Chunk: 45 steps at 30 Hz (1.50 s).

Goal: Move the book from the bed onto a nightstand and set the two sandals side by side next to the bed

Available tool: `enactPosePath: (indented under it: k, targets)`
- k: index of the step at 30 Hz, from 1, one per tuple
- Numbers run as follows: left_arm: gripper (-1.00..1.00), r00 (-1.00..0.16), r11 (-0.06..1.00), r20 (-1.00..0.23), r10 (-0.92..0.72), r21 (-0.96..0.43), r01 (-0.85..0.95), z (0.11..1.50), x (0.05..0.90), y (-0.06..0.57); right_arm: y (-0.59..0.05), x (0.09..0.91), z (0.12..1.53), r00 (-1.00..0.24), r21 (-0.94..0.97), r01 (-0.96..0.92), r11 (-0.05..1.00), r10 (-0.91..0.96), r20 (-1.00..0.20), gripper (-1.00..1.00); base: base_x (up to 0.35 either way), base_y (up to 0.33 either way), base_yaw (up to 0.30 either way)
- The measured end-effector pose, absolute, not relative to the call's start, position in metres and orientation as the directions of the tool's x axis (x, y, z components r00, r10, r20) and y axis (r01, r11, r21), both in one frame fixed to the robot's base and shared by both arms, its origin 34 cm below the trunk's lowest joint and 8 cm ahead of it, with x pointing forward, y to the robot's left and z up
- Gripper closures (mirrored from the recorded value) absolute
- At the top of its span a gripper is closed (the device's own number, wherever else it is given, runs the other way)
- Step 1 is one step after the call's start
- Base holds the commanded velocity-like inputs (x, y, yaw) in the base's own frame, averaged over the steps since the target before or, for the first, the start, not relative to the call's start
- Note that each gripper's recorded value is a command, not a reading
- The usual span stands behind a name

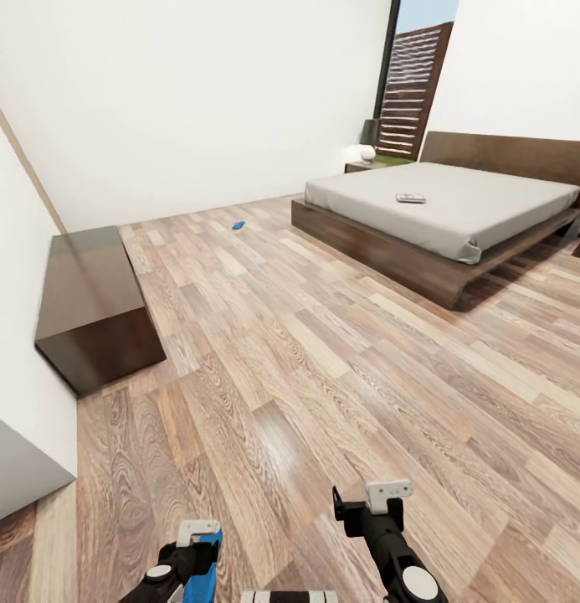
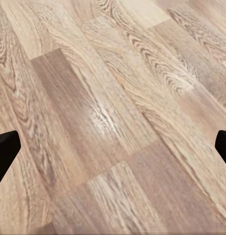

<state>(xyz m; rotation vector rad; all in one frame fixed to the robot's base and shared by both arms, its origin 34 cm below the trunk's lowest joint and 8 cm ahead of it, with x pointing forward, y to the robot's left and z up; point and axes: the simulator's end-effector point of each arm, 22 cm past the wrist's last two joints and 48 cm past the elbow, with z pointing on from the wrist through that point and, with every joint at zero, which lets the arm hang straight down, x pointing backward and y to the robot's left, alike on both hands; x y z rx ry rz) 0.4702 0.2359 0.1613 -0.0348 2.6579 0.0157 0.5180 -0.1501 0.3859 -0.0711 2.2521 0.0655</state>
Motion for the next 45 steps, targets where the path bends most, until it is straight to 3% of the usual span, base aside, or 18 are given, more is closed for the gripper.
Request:
enactPosePath:
  k: [45]
  targets:
    - [-1.00,-0.909,1.000,-0.417,-0.023,0.008,-0.030,0.138,0.452,0.237,-0.125,0.515,0.377,-0.655,-0.036,-0.059,0.998,-0.066,-0.753,-1.00,0.000,0.000,0.000]
